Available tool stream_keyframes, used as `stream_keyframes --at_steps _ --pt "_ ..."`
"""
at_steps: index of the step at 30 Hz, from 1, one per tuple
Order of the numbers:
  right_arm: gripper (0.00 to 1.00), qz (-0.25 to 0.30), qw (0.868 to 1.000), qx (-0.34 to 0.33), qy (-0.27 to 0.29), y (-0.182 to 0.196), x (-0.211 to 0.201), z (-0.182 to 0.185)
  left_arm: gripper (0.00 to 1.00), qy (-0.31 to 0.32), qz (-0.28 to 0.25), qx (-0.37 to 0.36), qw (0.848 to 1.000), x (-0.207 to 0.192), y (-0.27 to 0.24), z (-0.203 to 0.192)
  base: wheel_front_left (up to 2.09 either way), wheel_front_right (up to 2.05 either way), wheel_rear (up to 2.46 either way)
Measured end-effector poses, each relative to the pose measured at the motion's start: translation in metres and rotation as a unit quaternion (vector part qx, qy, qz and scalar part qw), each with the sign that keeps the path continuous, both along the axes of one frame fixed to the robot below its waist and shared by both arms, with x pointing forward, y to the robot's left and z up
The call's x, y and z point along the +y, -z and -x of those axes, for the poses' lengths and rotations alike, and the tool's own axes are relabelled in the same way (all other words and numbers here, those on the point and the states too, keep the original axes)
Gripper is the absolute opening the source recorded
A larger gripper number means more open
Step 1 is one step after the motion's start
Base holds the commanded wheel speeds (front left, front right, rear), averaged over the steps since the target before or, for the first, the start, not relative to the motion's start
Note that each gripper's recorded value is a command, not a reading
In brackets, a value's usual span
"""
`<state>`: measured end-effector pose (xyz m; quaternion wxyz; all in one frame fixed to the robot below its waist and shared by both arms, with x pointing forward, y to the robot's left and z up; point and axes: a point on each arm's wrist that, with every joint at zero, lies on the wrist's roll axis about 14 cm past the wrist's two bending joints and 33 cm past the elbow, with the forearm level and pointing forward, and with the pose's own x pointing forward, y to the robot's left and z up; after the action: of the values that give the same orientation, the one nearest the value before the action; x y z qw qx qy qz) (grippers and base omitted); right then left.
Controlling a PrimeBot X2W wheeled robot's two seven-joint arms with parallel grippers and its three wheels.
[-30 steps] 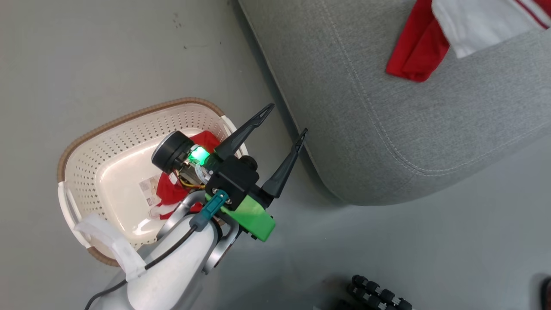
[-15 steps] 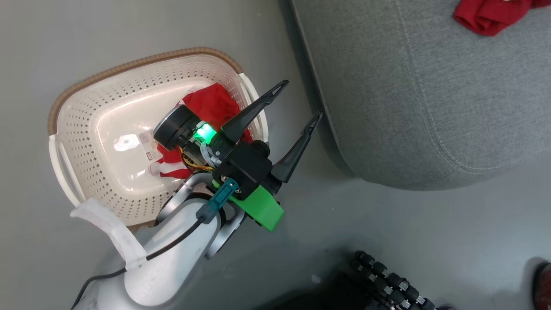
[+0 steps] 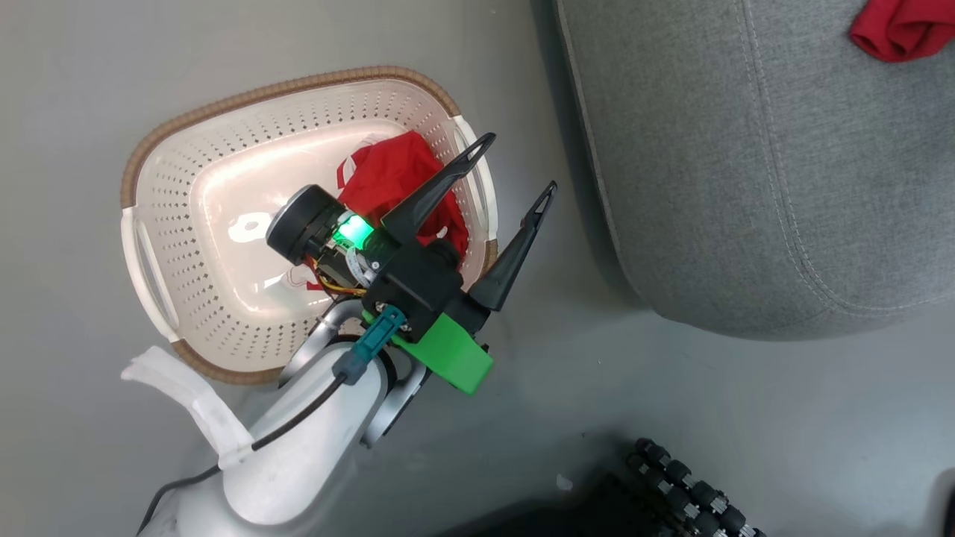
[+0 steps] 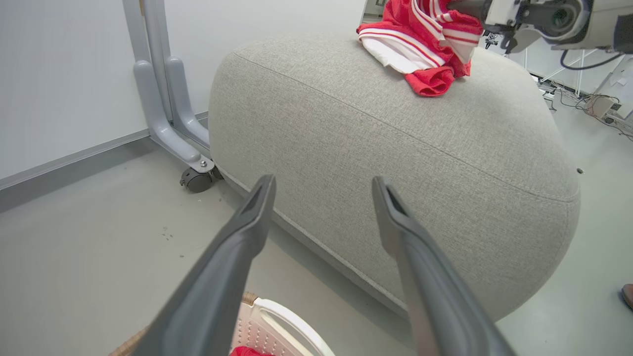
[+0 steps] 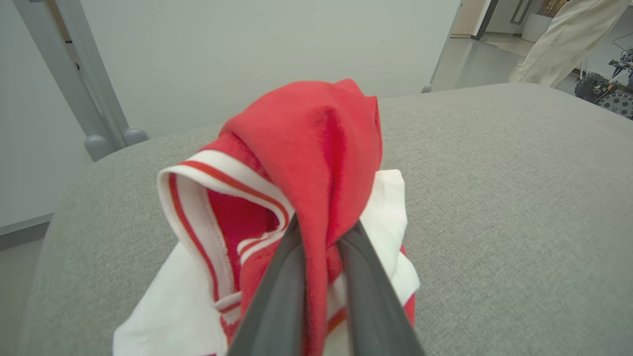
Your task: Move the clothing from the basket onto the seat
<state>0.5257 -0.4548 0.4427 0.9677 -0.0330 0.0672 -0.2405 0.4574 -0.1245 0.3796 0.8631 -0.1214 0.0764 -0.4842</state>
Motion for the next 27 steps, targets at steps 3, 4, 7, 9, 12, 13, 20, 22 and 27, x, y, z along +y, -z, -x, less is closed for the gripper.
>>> stream_keyframes --at_steps 3,4,7,9,12,13,20,22,27 --pt "1.0 -0.007 1.0 0.003 0.011 0.004 0.003 0.015 1.0 -0.011 0.006 0.008 1.0 0.003 -0.002 0.001 0.0 0.0 0.0" --pt "1.0 -0.017 1.0 -0.01 0.015 0.002 0.006 0.018 1.0 -0.019 0.007 0.007 1.0 0.005 -0.003 0.0 0.0 0.0 0.0" --pt "1.0 -0.043 0.998 -0.038 0.019 -0.002 0.019 0.033 1.0 -0.039 0.018 0.019 0.999 0.008 -0.01 -0.001 0.0 0.0 0.0" --pt "1.0 -0.046 0.998 -0.049 0.022 -0.007 0.023 0.048 1.0 -0.049 0.017 0.023 0.998 0.011 -0.013 0.002 0.0 0.0 0.0" --pt "1.0 -0.068 0.995 -0.076 0.018 -0.015 0.039 0.065 1.0 -0.091 0.003 0.037 0.995 0.025 -0.012 0.0 0.0 0.0 0.0" --pt "1.0 -0.077 0.994 -0.077 0.008 -0.014 0.051 0.069 1.0 -0.109 0.0 0.05 0.993 0.031 -0.011 0.0 0.0 0.0 0.0" --pt "1.0 -0.089 0.991 -0.051 -0.088 -0.013 0.121 0.096 1.0 -0.175 -0.025 0.021 0.984 0.064 -0.039 0.005 0.0 0.0 0.0" --pt "1.0 -0.083 0.988 -0.05 -0.122 -0.018 0.142 0.102 1.0 -0.199 -0.023 0.01 0.98 0.075 -0.052 0.008 0.0 0.0 0.0" --pt "1.0 -0.087 0.976 -0.055 -0.191 -0.027 0.194 0.123 1.0 -0.26 -0.031 -0.007 0.965 0.111 -0.072 0.024 0.0 0.0 0.0"
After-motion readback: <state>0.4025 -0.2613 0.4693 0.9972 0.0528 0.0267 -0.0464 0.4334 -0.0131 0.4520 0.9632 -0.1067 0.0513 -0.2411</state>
